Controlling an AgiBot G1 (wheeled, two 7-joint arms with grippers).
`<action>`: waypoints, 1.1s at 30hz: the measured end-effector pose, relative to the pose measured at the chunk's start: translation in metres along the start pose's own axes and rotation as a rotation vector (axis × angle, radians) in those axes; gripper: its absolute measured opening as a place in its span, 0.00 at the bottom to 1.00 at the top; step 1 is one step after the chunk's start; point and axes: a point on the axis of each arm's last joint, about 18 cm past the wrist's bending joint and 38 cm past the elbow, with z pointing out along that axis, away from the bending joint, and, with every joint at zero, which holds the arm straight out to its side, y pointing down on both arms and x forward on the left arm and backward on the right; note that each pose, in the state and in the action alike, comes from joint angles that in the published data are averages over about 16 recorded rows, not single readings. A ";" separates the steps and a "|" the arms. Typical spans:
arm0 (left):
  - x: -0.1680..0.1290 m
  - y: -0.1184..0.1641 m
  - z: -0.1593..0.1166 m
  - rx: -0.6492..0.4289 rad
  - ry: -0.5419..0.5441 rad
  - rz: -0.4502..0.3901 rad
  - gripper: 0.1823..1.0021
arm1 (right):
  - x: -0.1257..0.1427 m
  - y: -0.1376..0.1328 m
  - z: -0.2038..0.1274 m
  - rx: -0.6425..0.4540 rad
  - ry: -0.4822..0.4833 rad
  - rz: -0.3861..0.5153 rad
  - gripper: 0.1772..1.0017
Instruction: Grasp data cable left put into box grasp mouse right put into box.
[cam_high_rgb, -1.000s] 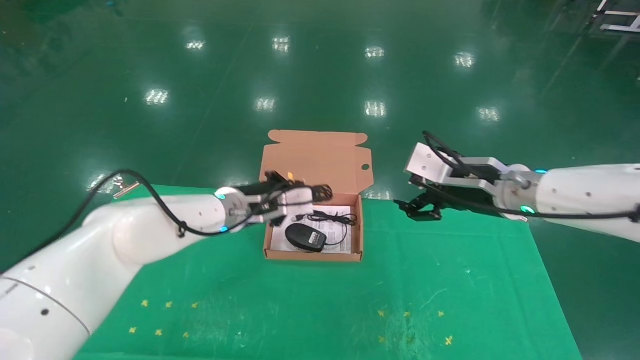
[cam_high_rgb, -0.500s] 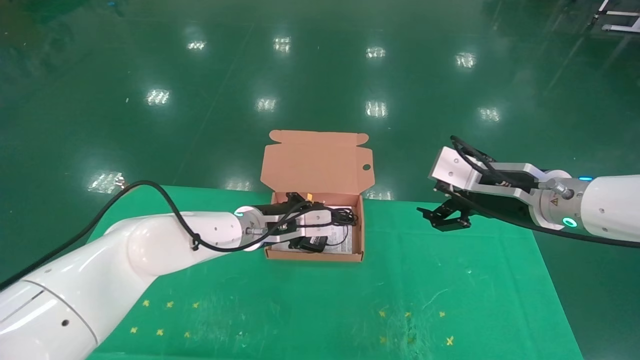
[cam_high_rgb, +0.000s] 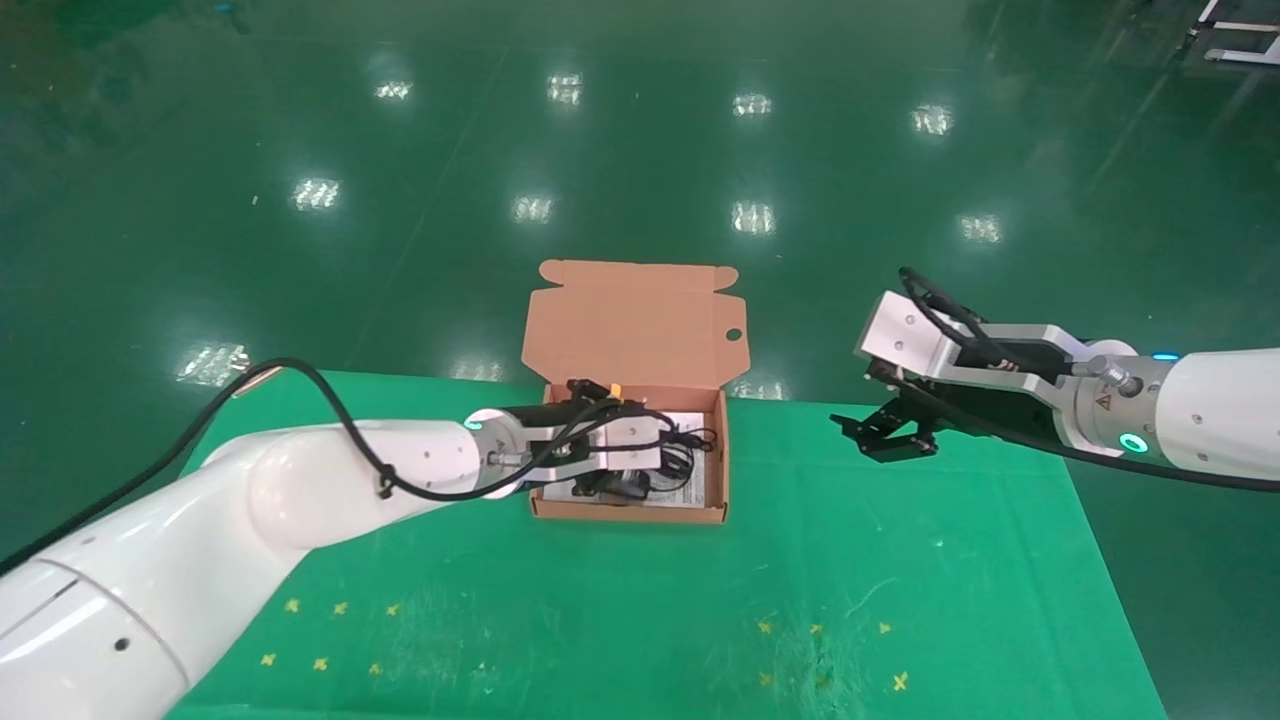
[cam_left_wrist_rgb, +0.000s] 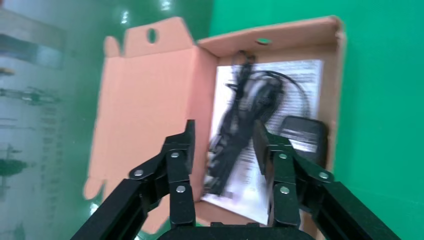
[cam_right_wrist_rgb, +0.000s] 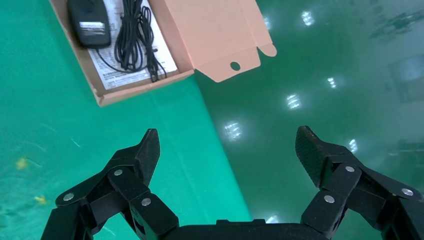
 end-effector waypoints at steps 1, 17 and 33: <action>-0.005 0.000 -0.002 0.004 -0.010 -0.007 0.29 | 0.003 -0.002 -0.001 -0.002 0.003 -0.012 1.00; -0.052 0.009 -0.042 0.086 -0.085 -0.233 0.68 | 0.038 -0.031 -0.027 -0.060 -0.027 -0.183 1.00; -0.020 0.031 -0.089 0.236 0.050 -0.493 0.94 | -0.015 -0.026 -0.028 0.071 -0.247 0.009 1.00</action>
